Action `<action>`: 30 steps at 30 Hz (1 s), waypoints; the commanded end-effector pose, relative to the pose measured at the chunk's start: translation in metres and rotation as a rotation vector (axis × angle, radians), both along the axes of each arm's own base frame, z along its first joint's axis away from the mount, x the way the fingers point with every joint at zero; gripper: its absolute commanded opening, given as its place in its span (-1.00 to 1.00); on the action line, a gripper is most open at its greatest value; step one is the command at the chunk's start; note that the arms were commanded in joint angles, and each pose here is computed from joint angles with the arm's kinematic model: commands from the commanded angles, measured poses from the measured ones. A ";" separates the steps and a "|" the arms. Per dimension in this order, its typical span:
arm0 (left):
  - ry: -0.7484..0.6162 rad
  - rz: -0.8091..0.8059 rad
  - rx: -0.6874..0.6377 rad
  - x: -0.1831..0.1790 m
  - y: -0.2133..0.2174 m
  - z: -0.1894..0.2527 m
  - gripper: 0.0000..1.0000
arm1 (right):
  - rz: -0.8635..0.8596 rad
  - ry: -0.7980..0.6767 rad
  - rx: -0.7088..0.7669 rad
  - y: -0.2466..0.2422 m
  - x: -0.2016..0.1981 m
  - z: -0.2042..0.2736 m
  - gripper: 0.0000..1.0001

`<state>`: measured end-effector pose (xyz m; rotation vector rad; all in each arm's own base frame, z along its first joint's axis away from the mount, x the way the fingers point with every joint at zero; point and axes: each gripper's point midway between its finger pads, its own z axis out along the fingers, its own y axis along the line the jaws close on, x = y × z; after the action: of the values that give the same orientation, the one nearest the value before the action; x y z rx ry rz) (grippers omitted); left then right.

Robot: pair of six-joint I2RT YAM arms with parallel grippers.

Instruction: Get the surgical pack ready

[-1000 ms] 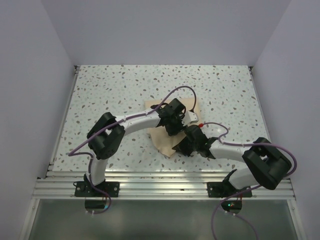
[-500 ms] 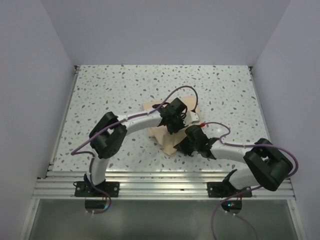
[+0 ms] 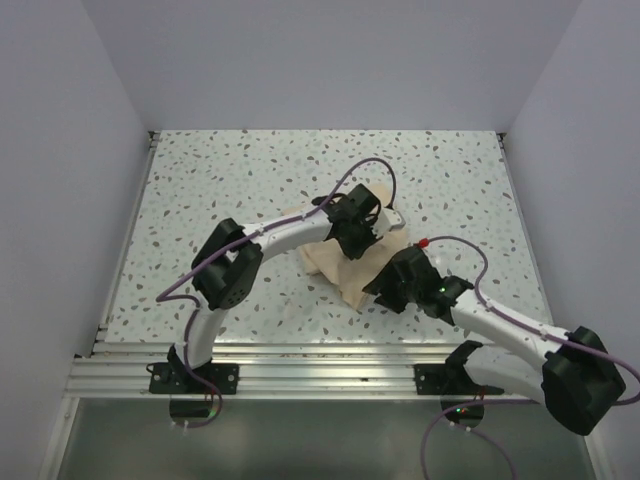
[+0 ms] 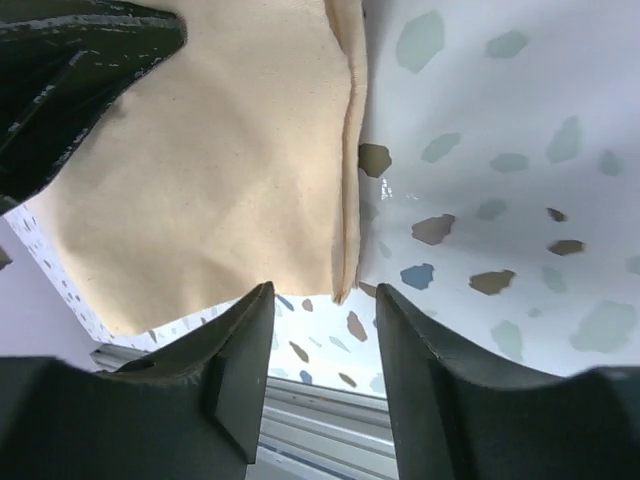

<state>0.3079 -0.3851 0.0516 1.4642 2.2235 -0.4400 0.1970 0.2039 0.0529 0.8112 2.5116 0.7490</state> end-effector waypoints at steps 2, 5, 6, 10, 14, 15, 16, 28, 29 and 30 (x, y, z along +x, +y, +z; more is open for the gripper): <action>0.044 0.068 -0.034 0.008 -0.004 0.023 -1.00 | 0.028 -0.091 -0.089 -0.021 0.014 0.040 0.01; 0.028 0.080 -0.053 0.015 -0.008 0.045 -1.00 | 0.072 -0.140 -0.069 -0.022 0.029 0.058 -0.20; 0.034 0.081 -0.065 0.016 -0.009 0.051 -1.00 | 0.070 -0.165 -0.052 -0.019 0.040 0.062 -0.25; 0.050 0.105 -0.094 0.018 -0.008 0.072 -1.00 | 0.140 -0.226 -0.014 0.003 0.060 0.079 -0.52; 0.046 0.123 -0.109 0.024 -0.007 0.083 -1.00 | 0.215 -0.277 0.065 0.028 0.073 0.092 -0.56; 0.038 0.131 -0.118 0.025 -0.006 0.088 -1.00 | 0.220 -0.273 0.067 0.030 0.074 0.091 -0.56; 0.033 0.139 -0.128 0.027 -0.007 0.091 -1.00 | 0.217 -0.259 0.056 0.030 0.076 0.087 -0.56; -0.025 0.200 -0.103 0.015 0.000 0.048 -1.00 | 0.056 -0.223 -0.145 -0.040 0.065 0.095 -0.55; -0.033 0.200 -0.093 0.013 -0.001 0.044 -1.00 | 0.035 -0.218 -0.156 -0.048 0.064 0.096 -0.55; -0.050 0.198 -0.068 0.009 -0.001 0.037 -1.00 | 0.026 -0.185 -0.178 -0.055 0.056 0.092 -0.55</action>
<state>0.3157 -0.3786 0.0762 1.2763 2.3135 -0.4378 0.2625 0.1764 0.1398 0.5760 2.3751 0.7096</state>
